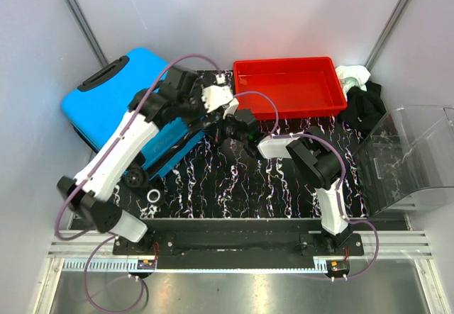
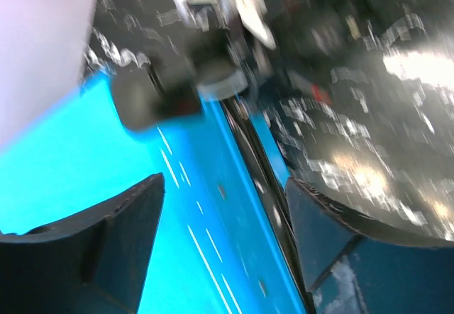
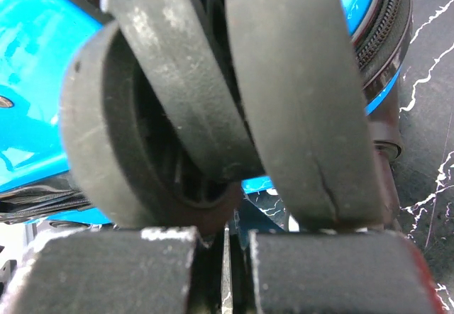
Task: Open, take out, and arrange the luggage
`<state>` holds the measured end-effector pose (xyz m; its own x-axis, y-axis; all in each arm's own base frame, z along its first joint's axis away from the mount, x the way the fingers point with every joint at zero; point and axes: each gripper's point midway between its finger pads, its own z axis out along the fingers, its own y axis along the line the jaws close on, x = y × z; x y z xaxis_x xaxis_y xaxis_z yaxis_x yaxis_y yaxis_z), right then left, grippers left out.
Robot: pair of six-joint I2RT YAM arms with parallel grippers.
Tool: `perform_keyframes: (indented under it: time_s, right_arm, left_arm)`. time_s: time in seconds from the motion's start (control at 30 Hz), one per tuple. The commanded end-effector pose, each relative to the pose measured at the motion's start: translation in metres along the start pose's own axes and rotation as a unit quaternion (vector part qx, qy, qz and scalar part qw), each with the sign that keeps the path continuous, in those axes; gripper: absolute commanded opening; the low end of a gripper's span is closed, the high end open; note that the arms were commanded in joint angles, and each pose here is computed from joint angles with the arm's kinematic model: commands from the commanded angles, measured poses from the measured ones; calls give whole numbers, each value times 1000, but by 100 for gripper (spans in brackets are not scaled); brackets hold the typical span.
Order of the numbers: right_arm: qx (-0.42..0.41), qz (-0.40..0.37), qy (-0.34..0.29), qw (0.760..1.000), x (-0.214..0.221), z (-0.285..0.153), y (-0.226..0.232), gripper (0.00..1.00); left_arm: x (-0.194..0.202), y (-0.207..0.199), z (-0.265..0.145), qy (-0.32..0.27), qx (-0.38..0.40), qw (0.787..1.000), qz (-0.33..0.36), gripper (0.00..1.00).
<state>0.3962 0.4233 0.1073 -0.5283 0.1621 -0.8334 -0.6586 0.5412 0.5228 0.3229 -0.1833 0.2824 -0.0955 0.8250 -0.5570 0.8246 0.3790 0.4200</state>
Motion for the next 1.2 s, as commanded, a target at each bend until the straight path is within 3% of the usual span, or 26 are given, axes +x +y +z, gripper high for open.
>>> perform_keyframes:
  time_s: [0.0, 0.27, 0.47, 0.8, 0.97, 1.03, 1.1, 1.13, 1.17]
  right_arm:
    - [34, 2, -18, 999, -9, -5, -20, 0]
    - [34, 1, -19, 999, -11, -5, -20, 0]
    - [39, -1, -20, 999, -10, -9, -21, 0]
    - [43, -4, -20, 999, -7, -12, -23, 0]
    - [41, -2, -24, 999, -11, -11, -22, 0]
    - [40, -3, -26, 999, -13, -10, -21, 0]
    - [40, -2, -28, 999, -14, -9, -21, 0]
    - [39, -1, -30, 999, -15, -8, -21, 0]
    - [39, 0, -30, 999, -15, -8, -21, 0]
  left_arm:
    - [-42, 24, 38, -59, -5, 997, 48, 80]
    - [-26, 43, 95, -34, 33, 984, 172, 84]
    - [-18, 38, 100, -32, 91, 961, 260, 86]
    - [-4, 37, 135, 1, 150, 951, 269, 86]
    - [30, 33, 153, 57, 174, 943, 277, 83]
    - [32, 34, 154, 58, 174, 944, 275, 76]
    - [28, 39, 159, 53, 161, 949, 266, 62]
    - [26, 39, 159, 49, 160, 950, 263, 50]
    - [25, 38, 159, 47, 161, 950, 265, 45]
